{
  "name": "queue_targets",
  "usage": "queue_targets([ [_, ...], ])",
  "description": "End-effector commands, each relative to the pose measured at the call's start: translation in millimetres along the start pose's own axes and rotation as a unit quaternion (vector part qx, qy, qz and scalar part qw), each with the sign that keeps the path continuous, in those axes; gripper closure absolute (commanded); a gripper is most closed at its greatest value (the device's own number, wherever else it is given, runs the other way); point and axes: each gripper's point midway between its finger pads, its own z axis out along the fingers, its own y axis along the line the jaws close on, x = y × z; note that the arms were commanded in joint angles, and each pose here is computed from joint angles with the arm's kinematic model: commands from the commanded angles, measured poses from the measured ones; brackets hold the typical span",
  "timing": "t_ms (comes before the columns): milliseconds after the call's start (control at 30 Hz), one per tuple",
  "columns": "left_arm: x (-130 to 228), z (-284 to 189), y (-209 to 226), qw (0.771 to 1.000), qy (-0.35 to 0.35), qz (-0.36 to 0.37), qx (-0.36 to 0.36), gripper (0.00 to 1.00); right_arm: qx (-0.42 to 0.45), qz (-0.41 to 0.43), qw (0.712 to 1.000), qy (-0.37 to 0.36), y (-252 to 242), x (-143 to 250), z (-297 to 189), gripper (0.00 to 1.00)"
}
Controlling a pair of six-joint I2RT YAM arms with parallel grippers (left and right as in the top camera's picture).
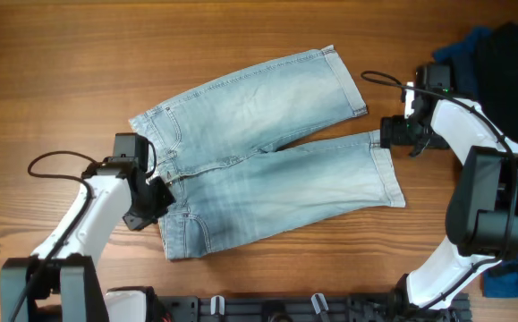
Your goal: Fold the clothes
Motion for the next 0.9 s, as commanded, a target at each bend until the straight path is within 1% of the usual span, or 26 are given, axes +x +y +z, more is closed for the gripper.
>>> queue_targets([
  [0,-16,-33,-16,1.000,-0.018,-0.004,0.025,0.96,0.020,0.007,0.999,0.024,-1,1,17,0.00],
  [33,-23,-48,-21,0.999,-0.032,-0.003,0.034,0.96,0.020,0.009,1.000,0.020,-3,-5,10,0.01],
  [67,-37,-77,-33,0.996,-0.067,0.000,0.058,0.95,0.018,0.016,1.000,0.015,-4,-16,-4,0.01],
  [100,-45,-96,-40,0.993,-0.092,0.002,0.074,0.94,0.011,0.020,1.000,0.009,-4,-24,-16,0.01],
  [167,-54,-121,-53,0.986,-0.124,0.007,0.113,0.94,-0.033,0.021,0.999,-0.002,7,-37,-42,0.01],
  [200,-51,-123,-59,0.984,-0.116,0.012,0.131,0.96,-0.086,0.021,0.996,0.000,23,-40,-58,0.01],
  [233,-48,-117,-63,0.986,-0.101,0.023,0.134,0.96,-0.171,0.011,0.985,0.007,50,-38,-78,0.00],
  [267,-48,-111,-64,0.987,-0.091,0.028,0.131,0.96,-0.229,0.005,0.973,0.011,68,-35,-87,0.01],
  [300,-49,-103,-65,0.989,-0.078,0.027,0.126,0.96,-0.272,0.001,0.962,0.021,81,-30,-94,0.02],
  [333,-49,-91,-69,0.990,-0.056,0.026,0.124,0.96,-0.282,0.005,0.959,0.033,85,-24,-93,0.04],
  [400,-48,-67,-75,0.992,-0.015,0.024,0.120,0.96,-0.283,0.008,0.958,0.050,87,-13,-85,0.18],
  [433,-47,-51,-79,0.993,0.010,0.022,0.119,0.96,-0.283,0.009,0.957,0.061,89,-4,-78,0.37],
  [467,-47,-35,-82,0.992,0.033,0.019,0.117,0.96,-0.284,0.011,0.956,0.070,90,4,-69,0.51],
  [500,-47,-17,-82,0.992,0.054,0.015,0.109,0.96,-0.284,0.015,0.956,0.080,92,12,-61,0.61],
  [567,-47,10,-80,0.993,0.077,0.010,0.091,0.96,-0.283,0.025,0.954,0.091,96,28,-42,0.62],
  [633,-46,32,-76,0.992,0.096,0.022,0.076,0.96,-0.267,0.023,0.960,0.080,94,37,-19,0.62],
  [667,-48,40,-68,0.994,0.092,0.024,0.052,0.96,-0.236,0.033,0.968,0.078,86,39,-7,0.61],
  [700,-53,45,-58,0.996,0.079,0.025,0.023,0.96,-0.187,0.063,0.977,0.076,71,38,3,0.61],
  [733,-57,46,-51,0.997,0.066,0.030,0.002,0.96,-0.159,0.077,0.982,0.073,62,36,7,0.61],
  [800,-67,46,-39,0.998,0.041,0.034,-0.034,0.96,-0.102,0.101,0.987,0.069,43,35,13,0.59],
  [867,-76,47,-36,0.998,0.018,0.035,-0.046,0.96,-0.032,0.137,0.987,0.073,18,39,16,0.59],
])
